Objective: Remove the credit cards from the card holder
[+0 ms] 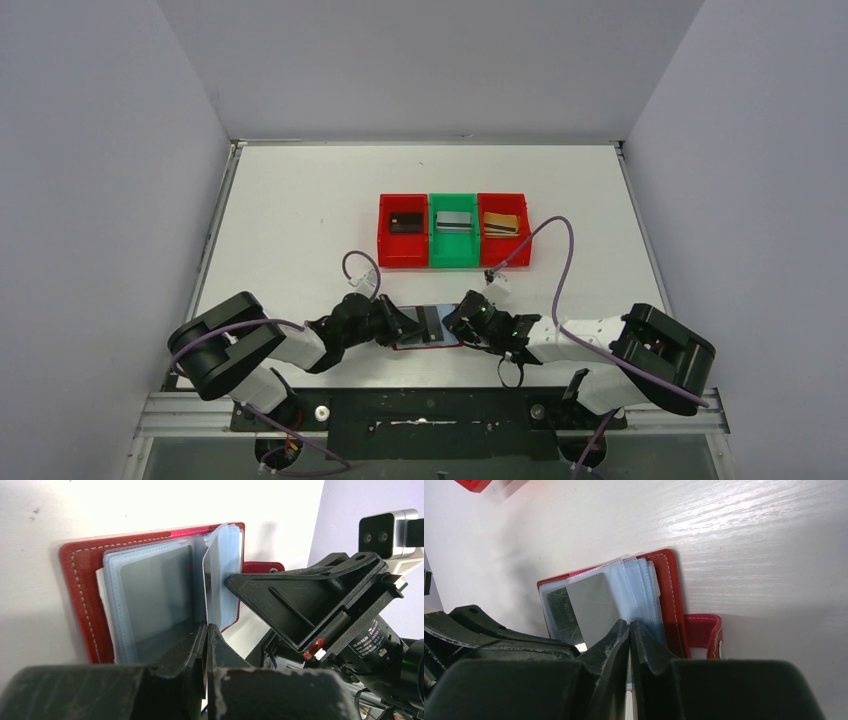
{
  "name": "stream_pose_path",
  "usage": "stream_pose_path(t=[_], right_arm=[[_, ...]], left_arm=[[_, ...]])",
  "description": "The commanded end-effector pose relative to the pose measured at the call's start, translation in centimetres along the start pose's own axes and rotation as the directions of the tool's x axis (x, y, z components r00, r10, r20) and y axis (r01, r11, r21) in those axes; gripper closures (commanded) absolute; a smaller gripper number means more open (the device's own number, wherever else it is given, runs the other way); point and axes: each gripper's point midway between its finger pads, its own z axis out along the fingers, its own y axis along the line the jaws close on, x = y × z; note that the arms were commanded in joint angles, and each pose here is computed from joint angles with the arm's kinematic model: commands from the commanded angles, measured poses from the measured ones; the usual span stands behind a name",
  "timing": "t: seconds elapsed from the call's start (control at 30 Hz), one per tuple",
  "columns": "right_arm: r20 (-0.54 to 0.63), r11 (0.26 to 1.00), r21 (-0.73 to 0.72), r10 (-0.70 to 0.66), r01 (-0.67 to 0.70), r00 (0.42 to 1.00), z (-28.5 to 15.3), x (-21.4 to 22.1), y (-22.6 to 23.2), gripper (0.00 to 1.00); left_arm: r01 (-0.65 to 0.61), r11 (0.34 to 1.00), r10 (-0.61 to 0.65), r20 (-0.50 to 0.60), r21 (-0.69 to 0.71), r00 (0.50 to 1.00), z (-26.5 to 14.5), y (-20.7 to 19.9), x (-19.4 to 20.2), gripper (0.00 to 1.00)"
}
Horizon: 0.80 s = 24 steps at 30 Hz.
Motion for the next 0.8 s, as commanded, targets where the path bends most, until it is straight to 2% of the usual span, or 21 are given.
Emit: stream_pose_path(t=[0.0,0.2,0.27,0.6,0.67,0.77], right_arm=[[-0.042,0.988,0.142,-0.056,0.061,0.998,-0.3,1.1,-4.8,0.93],[-0.052,0.990,0.126,-0.051,0.057,0.997,-0.1,1.3,-4.5,0.93],[-0.054,0.990,0.125,-0.051,0.057,0.997,-0.1,1.4,-4.5,0.93],[-0.055,0.991,0.120,-0.048,0.054,0.997,-0.2,1.4,-4.4,0.93],[-0.056,0.991,0.121,-0.047,0.054,0.997,-0.2,1.4,-4.5,0.93],[-0.055,0.991,0.123,-0.047,0.054,0.997,-0.2,1.4,-4.6,0.93]], left_arm=[[-0.025,0.999,0.024,0.044,0.027,0.999,-0.6,-0.6,-0.9,0.95],[-0.036,0.995,0.032,0.040,0.092,0.999,-0.4,-2.6,-1.2,0.74],[-0.036,0.994,0.033,0.029,0.107,0.999,-0.1,-2.9,-1.0,0.71],[0.000,0.996,0.000,0.005,0.085,1.000,0.5,-1.6,-0.4,0.72],[-0.002,0.997,0.001,0.007,0.082,1.000,0.5,-1.5,-0.4,0.76],[-0.006,0.997,0.005,0.009,0.081,1.000,0.3,-1.4,-0.4,0.87]])
